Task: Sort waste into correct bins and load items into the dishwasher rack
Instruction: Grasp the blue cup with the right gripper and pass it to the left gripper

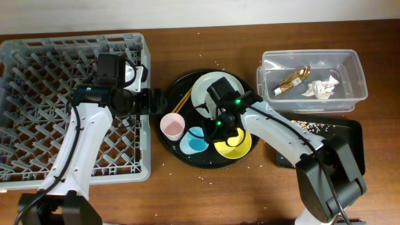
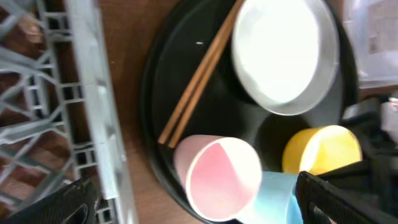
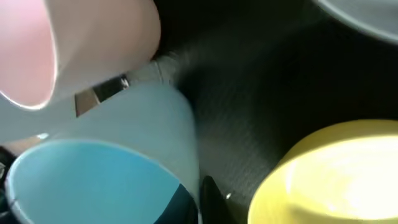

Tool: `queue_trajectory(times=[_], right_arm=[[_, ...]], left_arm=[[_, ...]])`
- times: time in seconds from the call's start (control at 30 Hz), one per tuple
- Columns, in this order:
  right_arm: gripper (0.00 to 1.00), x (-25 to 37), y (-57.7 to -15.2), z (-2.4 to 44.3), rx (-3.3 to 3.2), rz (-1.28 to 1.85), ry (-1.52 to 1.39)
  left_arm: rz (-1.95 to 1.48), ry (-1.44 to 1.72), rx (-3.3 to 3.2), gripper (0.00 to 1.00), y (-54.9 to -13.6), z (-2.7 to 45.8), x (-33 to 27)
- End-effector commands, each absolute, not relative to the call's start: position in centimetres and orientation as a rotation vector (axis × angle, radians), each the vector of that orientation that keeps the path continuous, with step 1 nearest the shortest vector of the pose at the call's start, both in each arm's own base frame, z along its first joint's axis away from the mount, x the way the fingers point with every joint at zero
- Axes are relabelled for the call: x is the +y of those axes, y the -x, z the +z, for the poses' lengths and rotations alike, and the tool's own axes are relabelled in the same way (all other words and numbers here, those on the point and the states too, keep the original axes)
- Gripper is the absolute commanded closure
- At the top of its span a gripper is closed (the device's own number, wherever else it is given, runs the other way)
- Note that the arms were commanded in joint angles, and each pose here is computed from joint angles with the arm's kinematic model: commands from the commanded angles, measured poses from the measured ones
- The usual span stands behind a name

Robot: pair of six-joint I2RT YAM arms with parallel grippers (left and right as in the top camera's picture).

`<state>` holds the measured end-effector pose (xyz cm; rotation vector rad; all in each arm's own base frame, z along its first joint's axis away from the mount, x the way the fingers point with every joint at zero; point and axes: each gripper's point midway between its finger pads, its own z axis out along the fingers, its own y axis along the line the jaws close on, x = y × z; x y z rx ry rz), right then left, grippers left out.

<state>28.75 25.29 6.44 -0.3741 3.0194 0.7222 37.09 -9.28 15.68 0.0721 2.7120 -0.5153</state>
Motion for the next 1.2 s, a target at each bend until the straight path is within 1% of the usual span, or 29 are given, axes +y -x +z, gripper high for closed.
queue_trajectory(times=[0.0, 0.07, 0.1, 0.13, 0.17, 0.2, 0.27, 0.33, 0.37, 0.4, 0.47, 0.53, 0.57, 0.63, 0.73, 0.77, 0.83, 0.93, 1.0, 1.03, 1.07, 1.1, 1.17], right_arm=[[0.96, 25.5, -28.5, 8.8, 2.970, 0.760, 0.414], [0.96, 25.4, -28.3, 11.8, 2.896, 0.775, 0.474], [0.96, 24.9, -28.3, 13.9, 2.846, 0.782, 0.498], [0.96, 24.2, -28.5, 15.8, 2.808, 0.789, 0.478], [0.96, 22.7, -29.1, 19.2, 2.715, 0.822, 0.453], [0.96, 22.2, -29.2, 21.7, 2.619, 0.892, 0.494], [0.96, 22.1, -28.1, 27.4, 2.334, 1.134, 0.688], [0.96, 23.2, -26.1, 30.1, 2.130, 1.330, 0.874], [0.96, 23.7, -25.3, 31.0, 2.038, 1.396, 0.953], [0.96, 24.1, -24.9, 31.7, 1.954, 1.443, 1.011], [0.96, 24.3, -25.2, 32.2, 1.905, 1.439, 1.034], [0.96, 24.4, -25.6, 32.6, 1.863, 1.417, 1.049], [0.96, 24.4, -25.9, 32.7, 1.857, 1.404, 1.048], [0.96, 24.4, -26.2, 32.7, 1.852, 1.394, 1.046], [0.96, 24.5, -25.6, 32.6, 1.867, 1.427, 1.046], [0.96, 24.5, -25.3, 32.9, 1.849, 1.454, 1.054], [0.96, 24.7, -24.4, 33.8, 1.794, 1.527, 1.079], [0.96, 24.9, -25.9, 34.9, 1.753, 1.490, 1.052], [0.96, 25.2, -27.0, 36.2, 1.728, 1.484, 1.013], [0.96, 25.3, -27.7, 36.7, 1.720, 1.465, 0.990], [0.96, 25.2, -28.4, 36.8, 1.733, 1.436, 0.959], [0.96, 25.2, -29.1, 36.9, 1.742, 1.406, 0.926], [0.96, 25.0, -30.7, 36.6, 1.791, 1.336, 0.843]], left_arm=[[-0.762, -0.118, 2.658, 0.01, -36.9, 17.5, -11.8], [-1.003, -0.147, 2.574, 0.01, -36.7, 19.4, -13.3], [-1.210, -0.179, 2.478, 0.01, -36.4, 21.5, -14.3], [-1.325, -0.203, 2.416, 0.02, -36.2, 22.8, -14.8], [-1.536, -0.253, 2.287, 0.05, -35.4, 25.5, -15.4], [-1.624, -0.279, 2.233, 0.05, -34.9, 26.6, -15.7], [-1.796, -0.348, 2.137, 0.05, -33.5, 28.6, -16.8], [-1.989, -0.462, 1.991, 0.05, -31.7, 31.2, -18.0], [-2.019, -0.479, 1.993, 0.05, -31.2, 31.4, -18.7], [-2.038, -0.505, 2.000, 0.06, -30.7, 31.4, -19.5], [-2.078, -0.556, 2.016, 0.07, -29.5, 31.4, -21.2], [-2.132, -0.565, 2.058, 0.11, -28.5, 31.5, -22.6], [-2.140, -0.560, 2.066, 0.17, -28.3, 31.6, -22.7], [-2.125, -0.577, 2.049, 0.17, -27.8, 32.4, -22.5], [-2.035, -0.685, 1.944, 0.13, -26.7, 35.9, -21.8], [-2.006, -0.714, 1.912, 0.08, -26.5, 37.0, -21.6], [-1.956, -0.759, 1.861, 0.03, -26.1, 38.8, -21.2], [-1.955, -0.760, 1.860, 0.02, -25.7, 39.3, -21.1], [-1.957, -0.759, 1.862, 0.11, -25.7, 39.3, -21.2], [-1.962, -0.756, 1.866, 0.11, -25.6, 39.3, -21.2], [-1.967, -0.749, 1.872, 0.17, -25.6, 39.2, -21.2], [-1.970, -0.744, 1.877, 0.20, -25.6, 39.2, -21.2], [-1.971, -0.744, 1.877, 0.21, -25.6, 39.2, -21.2]])
